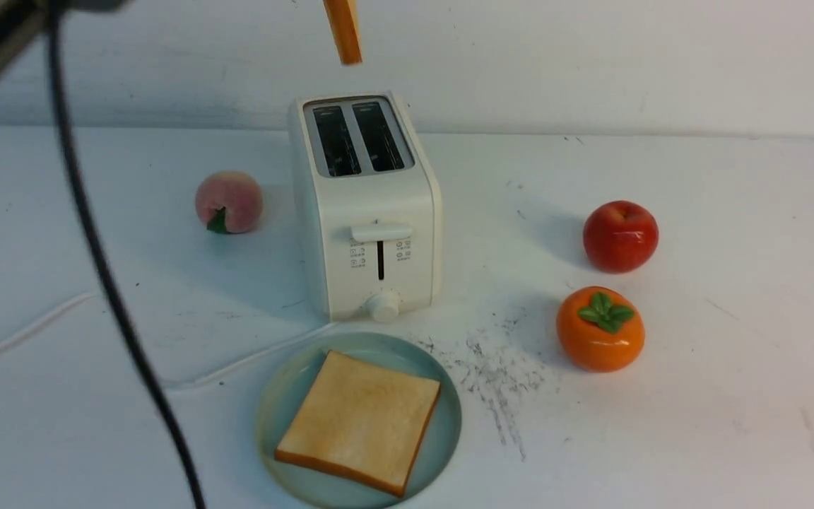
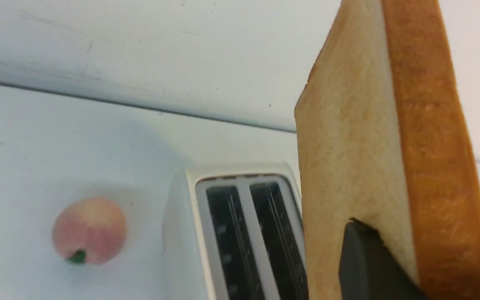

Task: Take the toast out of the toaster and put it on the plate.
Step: Use the left arm to put a slice of bread into the empty plate

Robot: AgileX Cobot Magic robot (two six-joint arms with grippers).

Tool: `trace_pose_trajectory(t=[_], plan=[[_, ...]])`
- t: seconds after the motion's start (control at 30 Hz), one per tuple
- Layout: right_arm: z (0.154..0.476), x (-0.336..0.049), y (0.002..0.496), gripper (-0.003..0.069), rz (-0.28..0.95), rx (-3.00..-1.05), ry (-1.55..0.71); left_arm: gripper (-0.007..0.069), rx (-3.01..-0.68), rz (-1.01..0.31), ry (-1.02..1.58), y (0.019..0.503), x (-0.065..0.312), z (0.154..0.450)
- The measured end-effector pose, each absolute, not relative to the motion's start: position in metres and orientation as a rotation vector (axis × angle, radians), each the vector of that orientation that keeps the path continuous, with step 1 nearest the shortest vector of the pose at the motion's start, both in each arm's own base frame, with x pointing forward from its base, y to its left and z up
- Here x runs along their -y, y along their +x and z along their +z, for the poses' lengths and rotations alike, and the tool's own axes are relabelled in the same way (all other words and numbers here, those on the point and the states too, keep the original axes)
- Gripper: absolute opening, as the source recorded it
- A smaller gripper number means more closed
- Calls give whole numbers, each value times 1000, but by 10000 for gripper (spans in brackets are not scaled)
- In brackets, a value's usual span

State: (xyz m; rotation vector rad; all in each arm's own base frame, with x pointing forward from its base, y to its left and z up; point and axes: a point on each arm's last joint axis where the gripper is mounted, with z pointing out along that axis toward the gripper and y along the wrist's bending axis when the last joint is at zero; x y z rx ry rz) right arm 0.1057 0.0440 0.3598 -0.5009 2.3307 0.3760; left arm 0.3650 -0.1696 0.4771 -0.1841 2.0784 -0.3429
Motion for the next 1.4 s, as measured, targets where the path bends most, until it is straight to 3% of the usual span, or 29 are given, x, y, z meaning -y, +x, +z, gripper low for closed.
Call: trace_pose_trajectory(t=[0.13,0.23,0.27,0.37,0.4,0.5,0.53,0.6,0.83,1.07,1.4], plan=[[361,-44,107,63,372,-2312,-492,113,-2202,-327,-64,320,153,499],[361,-44,107,63,372,-2309,-490,113,-2254,-441,78,282,148,509],[361,-44,107,64,372,-2308,-490,113,-2288,-540,149,265,149,507],[361,-44,107,68,371,-2308,-488,113,-2396,-734,304,230,152,484],[361,-44,107,68,371,-2308,-488,113,-2403,-729,310,229,151,481],[361,-44,108,74,372,-2308,-486,113,-2583,-792,374,206,149,425],[361,-44,108,75,374,-2308,-484,113,-2601,-793,368,206,150,413],[361,-44,108,78,379,-2307,-483,113,-2679,-760,315,210,150,361],[362,-45,107,84,398,-2304,-480,113,-2624,-780,68,237,159,277],[363,-47,107,85,425,-2300,-476,113,-2523,-769,-9,252,161,265],[363,-48,107,90,448,-2296,-472,113,-2568,-787,-57,258,166,253]])
